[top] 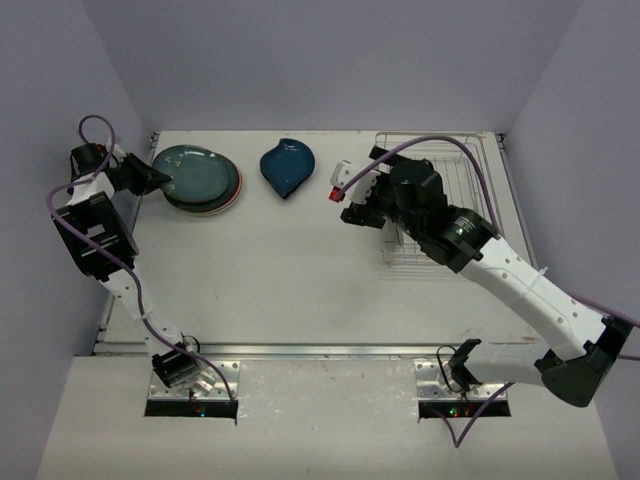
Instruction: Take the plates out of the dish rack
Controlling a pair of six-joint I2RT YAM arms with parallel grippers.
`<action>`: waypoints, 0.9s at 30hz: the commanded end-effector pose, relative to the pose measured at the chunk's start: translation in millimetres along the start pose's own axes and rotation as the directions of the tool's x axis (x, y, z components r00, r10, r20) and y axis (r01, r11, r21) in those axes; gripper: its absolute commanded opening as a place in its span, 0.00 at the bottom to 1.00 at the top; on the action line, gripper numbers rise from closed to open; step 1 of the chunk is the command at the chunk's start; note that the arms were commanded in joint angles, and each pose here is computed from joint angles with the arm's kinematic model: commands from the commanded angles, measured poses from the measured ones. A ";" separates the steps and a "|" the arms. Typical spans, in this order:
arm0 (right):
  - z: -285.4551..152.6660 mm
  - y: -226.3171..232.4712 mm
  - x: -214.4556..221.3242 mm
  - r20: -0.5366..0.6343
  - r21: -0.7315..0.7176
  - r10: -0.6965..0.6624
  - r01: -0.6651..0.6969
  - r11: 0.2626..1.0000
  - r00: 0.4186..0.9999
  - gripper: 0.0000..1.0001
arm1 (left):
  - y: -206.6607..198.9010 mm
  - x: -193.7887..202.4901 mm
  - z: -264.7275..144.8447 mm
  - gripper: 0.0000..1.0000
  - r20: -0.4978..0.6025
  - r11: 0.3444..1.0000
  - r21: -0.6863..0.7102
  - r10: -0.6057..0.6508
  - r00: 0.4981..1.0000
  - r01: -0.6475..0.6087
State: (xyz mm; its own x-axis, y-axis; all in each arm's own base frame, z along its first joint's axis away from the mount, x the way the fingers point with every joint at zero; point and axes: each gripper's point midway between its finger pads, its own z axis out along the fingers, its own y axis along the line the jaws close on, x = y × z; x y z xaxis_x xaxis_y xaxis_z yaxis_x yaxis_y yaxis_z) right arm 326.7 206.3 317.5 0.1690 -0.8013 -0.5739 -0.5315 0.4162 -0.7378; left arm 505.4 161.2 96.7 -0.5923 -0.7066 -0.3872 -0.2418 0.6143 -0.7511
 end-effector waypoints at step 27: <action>24.4 -9.6 53.6 -0.278 0.012 0.699 -0.725 0.689 0.659 0.99 | -17.2 1.8 -26.3 0.96 -0.052 0.752 -0.424 0.536 0.843 -0.505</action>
State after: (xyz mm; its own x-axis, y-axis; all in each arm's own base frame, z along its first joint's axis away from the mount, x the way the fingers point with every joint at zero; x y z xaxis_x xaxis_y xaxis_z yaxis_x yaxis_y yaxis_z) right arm 356.0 168.4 275.9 -0.4431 -0.4612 -0.7687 -0.5214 0.8301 -0.1975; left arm 479.9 151.9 87.5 -0.7051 -0.3964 -0.5880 -0.2556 0.9155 -0.3107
